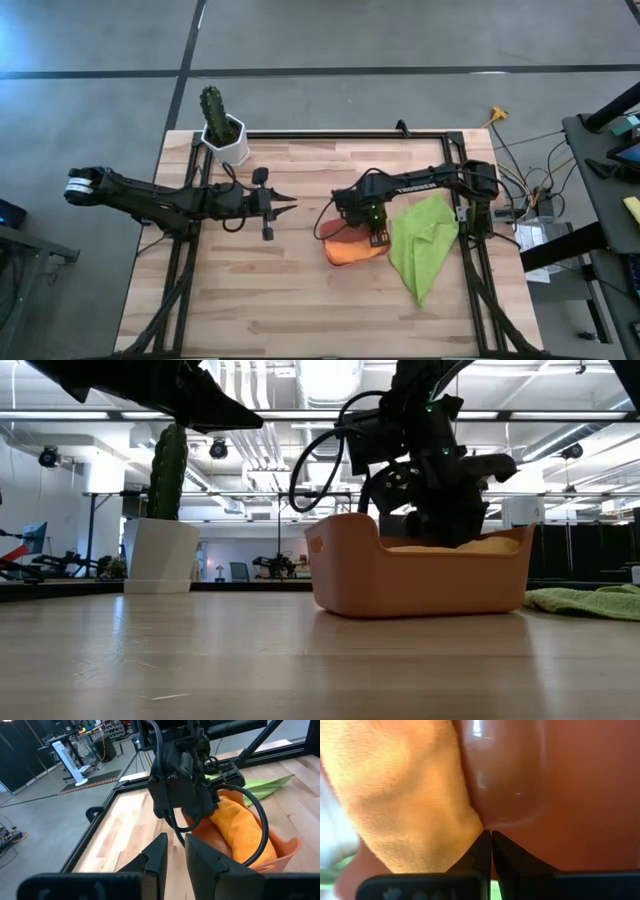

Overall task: Roll microfiber towels into tight, uniform cylinder then place into a basket
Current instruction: Put the orange microfiber cloth into the orange bin, then move the orange bin to the top of the table

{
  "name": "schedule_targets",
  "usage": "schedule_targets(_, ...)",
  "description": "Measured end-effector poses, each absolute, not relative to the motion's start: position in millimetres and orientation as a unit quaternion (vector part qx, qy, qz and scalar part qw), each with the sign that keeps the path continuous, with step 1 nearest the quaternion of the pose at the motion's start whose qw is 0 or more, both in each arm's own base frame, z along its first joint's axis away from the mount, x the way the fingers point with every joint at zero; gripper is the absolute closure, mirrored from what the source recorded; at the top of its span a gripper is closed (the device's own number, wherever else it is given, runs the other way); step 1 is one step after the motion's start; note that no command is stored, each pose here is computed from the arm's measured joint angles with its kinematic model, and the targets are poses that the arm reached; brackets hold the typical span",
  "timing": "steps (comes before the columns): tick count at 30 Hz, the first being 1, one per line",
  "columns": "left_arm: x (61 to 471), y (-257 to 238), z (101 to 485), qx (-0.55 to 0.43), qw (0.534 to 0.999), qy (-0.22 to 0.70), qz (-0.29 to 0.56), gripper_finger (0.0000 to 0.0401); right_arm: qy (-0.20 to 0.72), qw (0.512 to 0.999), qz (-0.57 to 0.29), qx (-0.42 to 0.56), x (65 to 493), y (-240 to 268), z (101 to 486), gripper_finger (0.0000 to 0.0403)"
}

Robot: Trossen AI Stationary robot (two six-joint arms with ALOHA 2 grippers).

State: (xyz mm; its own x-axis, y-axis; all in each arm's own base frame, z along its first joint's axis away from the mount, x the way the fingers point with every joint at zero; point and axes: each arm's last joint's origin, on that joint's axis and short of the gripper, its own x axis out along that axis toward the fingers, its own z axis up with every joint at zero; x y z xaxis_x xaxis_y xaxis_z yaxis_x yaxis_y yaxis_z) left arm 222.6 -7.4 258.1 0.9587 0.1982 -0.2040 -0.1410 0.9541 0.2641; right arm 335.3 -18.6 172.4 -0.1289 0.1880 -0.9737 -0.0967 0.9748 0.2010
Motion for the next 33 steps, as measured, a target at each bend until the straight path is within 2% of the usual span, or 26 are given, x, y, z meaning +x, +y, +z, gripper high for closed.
schedule_targets(10,222.6,-7.4,258.1,0.124,0.982,0.115,0.086,0.0349,0.745,0.647,0.142,0.080,329.1,-14.6,165.2,0.0394)
schedule_targets(17,222.6,-7.5,258.1,0.124,0.982,0.115,0.086,0.0349,0.752,0.655,0.065,0.015,331.8,-20.5,172.0,0.0394)
schedule_targets(23,222.5,-7.5,257.4,0.123,0.982,0.116,0.084,0.0349,0.724,0.689,0.043,0.000,333.4,-21.0,197.6,0.0394)
schedule_targets(27,222.1,-9.4,253.8,0.112,0.985,0.118,0.055,0.0349,0.695,0.718,0.033,0.000,325.3,-15.0,223.8,0.0394)
schedule_targets(33,222.7,-10.1,255.4,0.106,0.987,0.110,0.044,0.0349,0.606,0.795,0.036,-0.008,307.0,17.8,267.4,0.0394)
